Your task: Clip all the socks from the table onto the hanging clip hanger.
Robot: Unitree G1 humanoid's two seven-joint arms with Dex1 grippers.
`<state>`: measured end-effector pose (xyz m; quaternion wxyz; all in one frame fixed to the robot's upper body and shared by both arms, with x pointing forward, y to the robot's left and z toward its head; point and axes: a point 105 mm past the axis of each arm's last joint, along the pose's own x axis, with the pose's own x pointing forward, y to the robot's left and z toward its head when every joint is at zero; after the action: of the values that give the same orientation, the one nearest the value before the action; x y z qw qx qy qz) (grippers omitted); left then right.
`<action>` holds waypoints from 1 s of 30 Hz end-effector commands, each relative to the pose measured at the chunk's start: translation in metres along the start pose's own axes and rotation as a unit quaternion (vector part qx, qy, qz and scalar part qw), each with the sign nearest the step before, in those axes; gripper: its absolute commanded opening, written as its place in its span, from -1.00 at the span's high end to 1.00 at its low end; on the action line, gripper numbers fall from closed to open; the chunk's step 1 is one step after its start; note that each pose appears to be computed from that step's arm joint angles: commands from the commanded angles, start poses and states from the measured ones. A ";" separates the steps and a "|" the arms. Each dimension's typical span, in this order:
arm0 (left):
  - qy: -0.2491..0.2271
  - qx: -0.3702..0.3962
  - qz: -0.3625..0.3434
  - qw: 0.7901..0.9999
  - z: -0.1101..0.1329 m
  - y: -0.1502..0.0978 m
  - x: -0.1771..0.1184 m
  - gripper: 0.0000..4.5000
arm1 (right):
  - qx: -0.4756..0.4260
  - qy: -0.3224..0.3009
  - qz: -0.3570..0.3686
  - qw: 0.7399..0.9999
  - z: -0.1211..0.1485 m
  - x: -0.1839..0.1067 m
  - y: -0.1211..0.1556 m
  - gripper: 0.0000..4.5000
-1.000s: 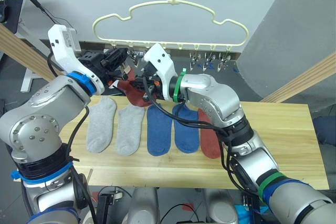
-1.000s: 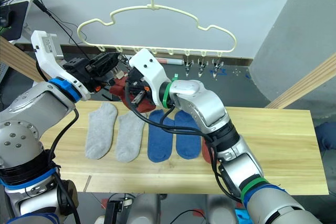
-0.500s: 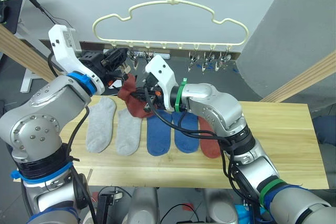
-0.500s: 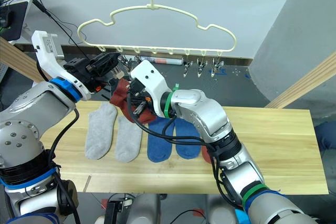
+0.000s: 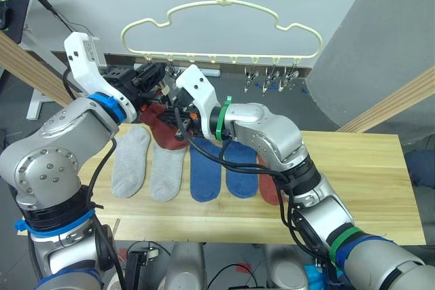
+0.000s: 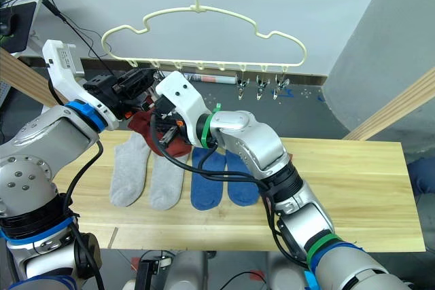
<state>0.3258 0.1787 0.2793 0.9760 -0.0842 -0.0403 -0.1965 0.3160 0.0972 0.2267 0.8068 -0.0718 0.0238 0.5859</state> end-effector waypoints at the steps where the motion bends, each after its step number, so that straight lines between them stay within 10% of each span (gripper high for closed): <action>1: 0.005 -0.001 0.018 1.000 -0.003 0.007 -0.004 0.92 | -0.019 -0.026 0.010 0.999 0.016 0.000 0.005 0.99; 15: 0.006 -0.009 0.014 1.000 -0.004 0.007 -0.003 0.92 | -0.014 -0.020 0.000 1.000 0.011 -0.002 0.001 0.99; 22: 0.007 -0.009 0.011 1.000 -0.005 0.005 -0.005 -0.08 | -0.015 -0.021 0.001 1.000 0.012 -0.003 0.001 1.00; 30: 0.011 0.021 0.006 1.000 -0.005 0.002 -0.010 -0.10 | -0.009 -0.017 0.015 1.000 0.010 -0.005 0.005 0.77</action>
<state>0.3253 0.1855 0.2639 0.9785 -0.0845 -0.0103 -0.1876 0.3214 0.0909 0.2237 0.8125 -0.0768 0.0303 0.5771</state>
